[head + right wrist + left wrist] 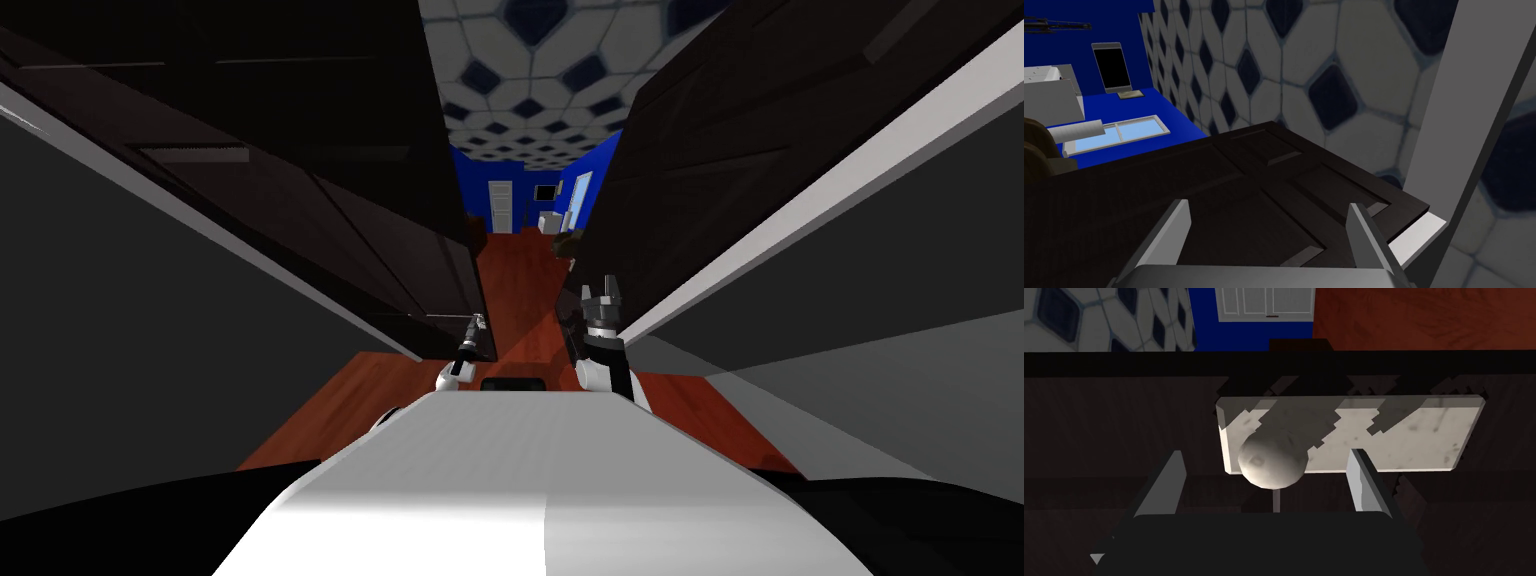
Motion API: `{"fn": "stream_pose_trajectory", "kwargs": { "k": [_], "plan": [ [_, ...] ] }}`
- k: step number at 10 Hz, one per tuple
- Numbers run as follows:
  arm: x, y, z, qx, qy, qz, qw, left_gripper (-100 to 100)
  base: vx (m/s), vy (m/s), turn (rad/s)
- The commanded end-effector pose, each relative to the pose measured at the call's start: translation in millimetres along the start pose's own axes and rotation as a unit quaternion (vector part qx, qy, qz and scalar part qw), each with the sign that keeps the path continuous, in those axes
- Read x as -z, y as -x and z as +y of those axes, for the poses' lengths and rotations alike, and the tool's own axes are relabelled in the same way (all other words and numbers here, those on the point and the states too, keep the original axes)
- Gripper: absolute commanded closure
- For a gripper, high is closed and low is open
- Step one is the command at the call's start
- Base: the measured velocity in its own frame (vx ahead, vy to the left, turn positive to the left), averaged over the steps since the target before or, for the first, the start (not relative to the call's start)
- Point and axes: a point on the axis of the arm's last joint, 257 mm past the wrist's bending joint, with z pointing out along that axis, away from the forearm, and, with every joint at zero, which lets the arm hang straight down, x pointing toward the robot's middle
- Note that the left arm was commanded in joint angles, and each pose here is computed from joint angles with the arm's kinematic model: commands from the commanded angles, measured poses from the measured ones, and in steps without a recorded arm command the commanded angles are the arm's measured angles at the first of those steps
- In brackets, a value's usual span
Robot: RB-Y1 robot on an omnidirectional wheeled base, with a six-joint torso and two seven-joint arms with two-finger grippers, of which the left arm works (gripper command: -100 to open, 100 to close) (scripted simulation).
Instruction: Push the door open
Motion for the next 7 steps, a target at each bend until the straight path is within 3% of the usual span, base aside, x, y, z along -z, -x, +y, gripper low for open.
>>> {"fn": "stream_pose_trajectory", "kwargs": {
  "k": [1, 2, 3, 7],
  "plan": [
    [-0.1, -0.3, 0.7, 0.001, 0.001, -0.002, 1.0000, -100, 0.177, -0.015, -0.014],
    [0.3, -0.3, 0.6, 0.001, 0.001, -0.001, 1.0000, -100, 0.071, -0.005, 0.010],
    [0.3, -0.3, 0.6, 0.001, 0.001, -0.001, 1.0000, 100, -0.015, -0.001, -0.007],
    [0.3, -0.3, 0.6, 0.001, 0.001, -0.001, 1.0000, 100, -0.014, 0.002, -0.003]
  ]
}}
